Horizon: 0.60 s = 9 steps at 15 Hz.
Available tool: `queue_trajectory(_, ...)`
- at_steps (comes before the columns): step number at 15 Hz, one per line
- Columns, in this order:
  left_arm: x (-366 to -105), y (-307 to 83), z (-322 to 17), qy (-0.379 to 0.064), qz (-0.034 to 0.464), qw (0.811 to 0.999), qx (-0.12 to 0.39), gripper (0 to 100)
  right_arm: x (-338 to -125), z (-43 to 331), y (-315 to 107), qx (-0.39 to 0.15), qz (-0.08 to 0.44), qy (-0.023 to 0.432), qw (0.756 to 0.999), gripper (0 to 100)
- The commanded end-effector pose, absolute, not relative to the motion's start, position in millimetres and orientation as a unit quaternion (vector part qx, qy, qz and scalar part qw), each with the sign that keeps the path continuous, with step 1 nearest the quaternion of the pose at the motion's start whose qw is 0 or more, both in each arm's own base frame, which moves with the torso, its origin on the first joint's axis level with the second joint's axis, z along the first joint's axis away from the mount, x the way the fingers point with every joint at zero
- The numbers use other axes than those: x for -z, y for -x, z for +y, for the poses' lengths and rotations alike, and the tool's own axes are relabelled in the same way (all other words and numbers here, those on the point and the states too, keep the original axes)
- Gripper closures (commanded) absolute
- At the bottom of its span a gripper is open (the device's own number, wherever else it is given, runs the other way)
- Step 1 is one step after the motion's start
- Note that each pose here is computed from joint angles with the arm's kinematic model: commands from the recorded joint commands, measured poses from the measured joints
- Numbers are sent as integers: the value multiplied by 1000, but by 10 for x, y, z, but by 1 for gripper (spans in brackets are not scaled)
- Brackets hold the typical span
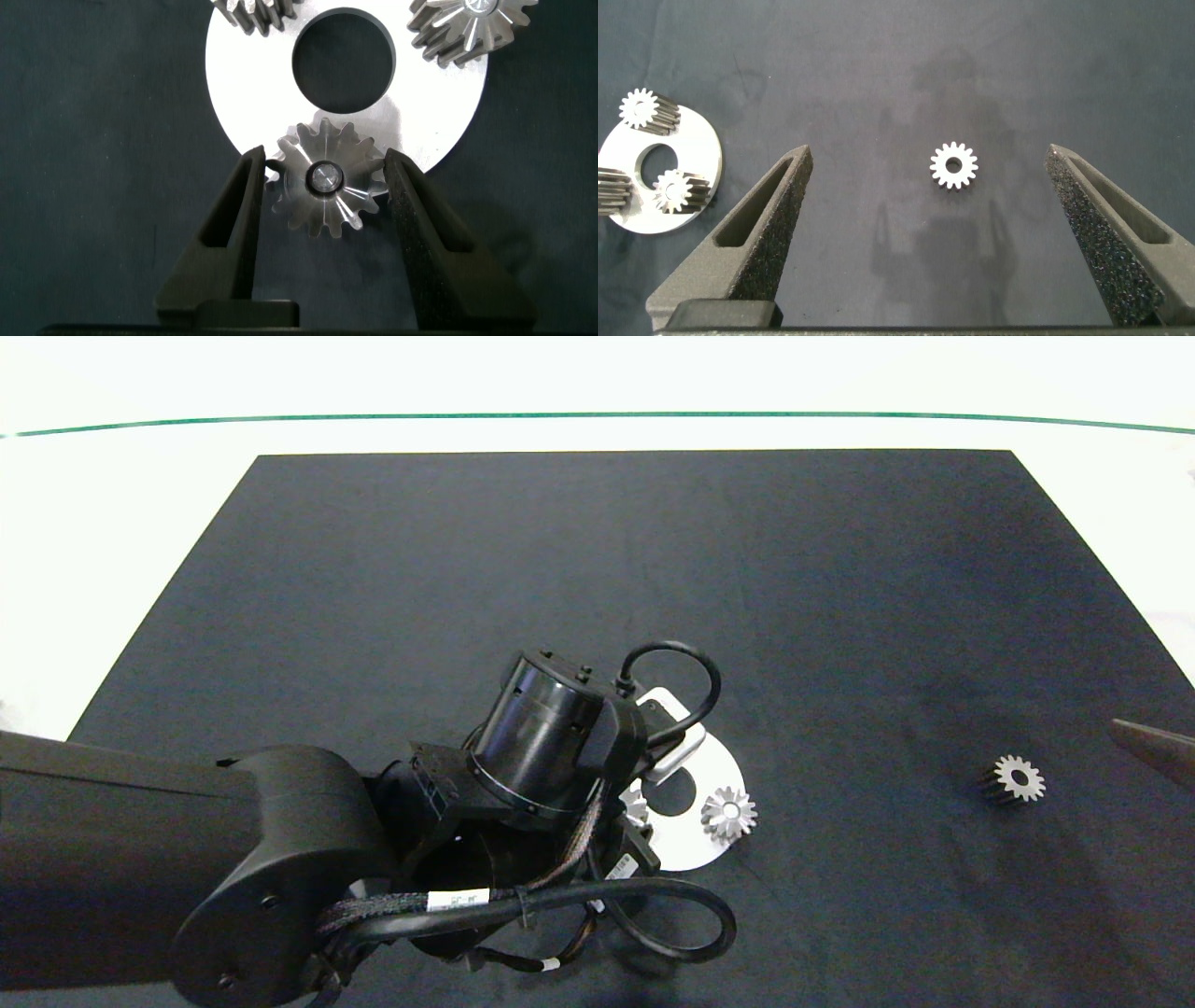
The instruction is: Remove an incorrectly installed larger gear and replace it with the correct smaller gear
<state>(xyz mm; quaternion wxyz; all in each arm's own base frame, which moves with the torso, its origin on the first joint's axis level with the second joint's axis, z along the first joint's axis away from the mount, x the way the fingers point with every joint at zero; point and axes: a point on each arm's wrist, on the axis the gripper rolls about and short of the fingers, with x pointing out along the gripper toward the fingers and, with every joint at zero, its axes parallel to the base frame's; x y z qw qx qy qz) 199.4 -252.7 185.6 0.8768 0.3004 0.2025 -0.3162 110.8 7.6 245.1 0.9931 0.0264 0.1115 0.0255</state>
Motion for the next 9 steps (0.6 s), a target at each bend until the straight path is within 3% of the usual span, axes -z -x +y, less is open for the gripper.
queue_trajectory(1, -1859, -1995, -2539, -301, 201, 877, 317, 0, -2452, 75, -1107, -25, 111, -27, 993, 0)
queue_trajectory(9, -1720, -2045, -2580, -310, 218, 870, 315, 0, -2446, 75, -1107, -25, 113, -27, 993, 0)
